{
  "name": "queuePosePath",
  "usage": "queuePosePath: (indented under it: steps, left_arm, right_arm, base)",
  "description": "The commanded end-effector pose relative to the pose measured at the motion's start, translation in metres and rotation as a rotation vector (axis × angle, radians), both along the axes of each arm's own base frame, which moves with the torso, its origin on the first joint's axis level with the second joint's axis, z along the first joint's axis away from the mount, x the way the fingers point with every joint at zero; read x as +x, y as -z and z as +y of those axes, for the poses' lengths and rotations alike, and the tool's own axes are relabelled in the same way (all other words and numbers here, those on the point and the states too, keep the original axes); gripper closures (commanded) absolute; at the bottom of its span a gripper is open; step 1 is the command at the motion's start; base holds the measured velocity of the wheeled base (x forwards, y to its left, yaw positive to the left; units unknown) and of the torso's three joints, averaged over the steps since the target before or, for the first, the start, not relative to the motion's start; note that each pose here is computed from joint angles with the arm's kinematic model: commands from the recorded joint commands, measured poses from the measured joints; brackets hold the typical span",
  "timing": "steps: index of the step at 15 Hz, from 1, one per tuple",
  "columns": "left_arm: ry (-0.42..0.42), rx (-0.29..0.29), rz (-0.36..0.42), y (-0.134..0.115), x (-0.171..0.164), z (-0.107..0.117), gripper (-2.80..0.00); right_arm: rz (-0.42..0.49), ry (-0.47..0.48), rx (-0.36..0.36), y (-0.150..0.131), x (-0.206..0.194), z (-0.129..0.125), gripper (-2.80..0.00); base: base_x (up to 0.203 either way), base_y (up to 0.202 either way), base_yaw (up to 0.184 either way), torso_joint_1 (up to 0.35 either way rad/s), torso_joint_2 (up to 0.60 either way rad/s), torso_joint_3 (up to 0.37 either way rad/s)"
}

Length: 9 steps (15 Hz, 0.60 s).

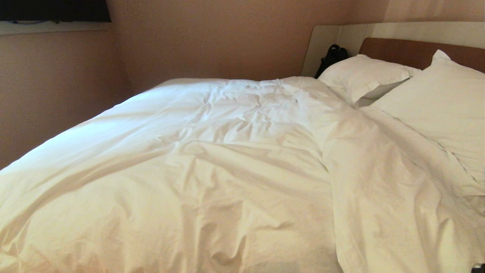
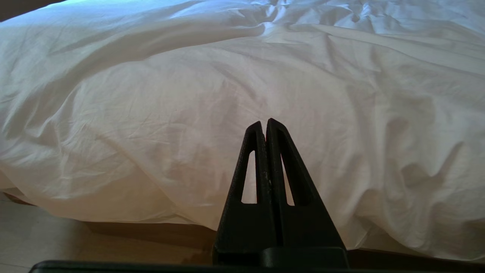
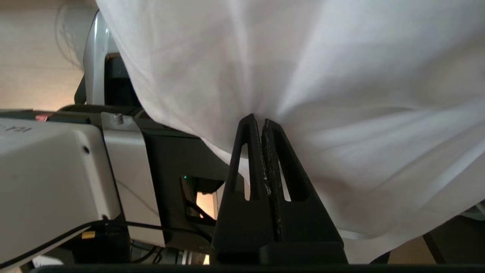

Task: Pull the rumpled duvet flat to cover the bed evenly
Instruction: Flatten the corners of the folded blanket

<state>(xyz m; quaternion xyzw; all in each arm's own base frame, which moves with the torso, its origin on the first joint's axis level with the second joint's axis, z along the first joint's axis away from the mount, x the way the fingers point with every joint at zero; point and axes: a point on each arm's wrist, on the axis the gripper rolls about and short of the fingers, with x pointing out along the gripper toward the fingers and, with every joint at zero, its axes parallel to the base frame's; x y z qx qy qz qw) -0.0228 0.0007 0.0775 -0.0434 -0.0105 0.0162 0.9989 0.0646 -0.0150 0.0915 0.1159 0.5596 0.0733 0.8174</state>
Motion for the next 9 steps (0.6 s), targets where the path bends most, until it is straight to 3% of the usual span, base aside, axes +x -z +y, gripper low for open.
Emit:
queuePosePath:
  steps: [1, 3, 6, 9]
  left_arm:
    - [-0.001, -0.001, 0.000, 0.000, 0.000, 0.000, 0.00]
    - [-0.001, -0.001, 0.000, 0.000, 0.000, 0.000, 0.00]
    - [-0.001, -0.001, 0.000, 0.000, 0.000, 0.000, 0.00]
    - [-0.001, -0.001, 0.000, 0.000, 0.000, 0.000, 0.00]
  right_arm:
    - [0.003, -0.008, 0.008, -0.002, 0.004, 0.000, 0.00]
    - [-0.096, 0.004, -0.006, -0.017, 0.008, -0.002, 0.00]
    - [-0.305, 0.037, -0.001, -0.066, 0.023, -0.005, 0.00]
    - [-0.534, 0.108, 0.002, -0.142, 0.031, -0.007, 0.00]
  base:
    - [0.000, 0.000, 0.000, 0.000, 0.00, 0.000]
    - [0.000, 0.000, 0.000, 0.000, 0.00, 0.000]
    - [0.000, 0.000, 0.000, 0.000, 0.00, 0.000]
    - [0.000, 0.000, 0.000, 0.000, 0.00, 0.000]
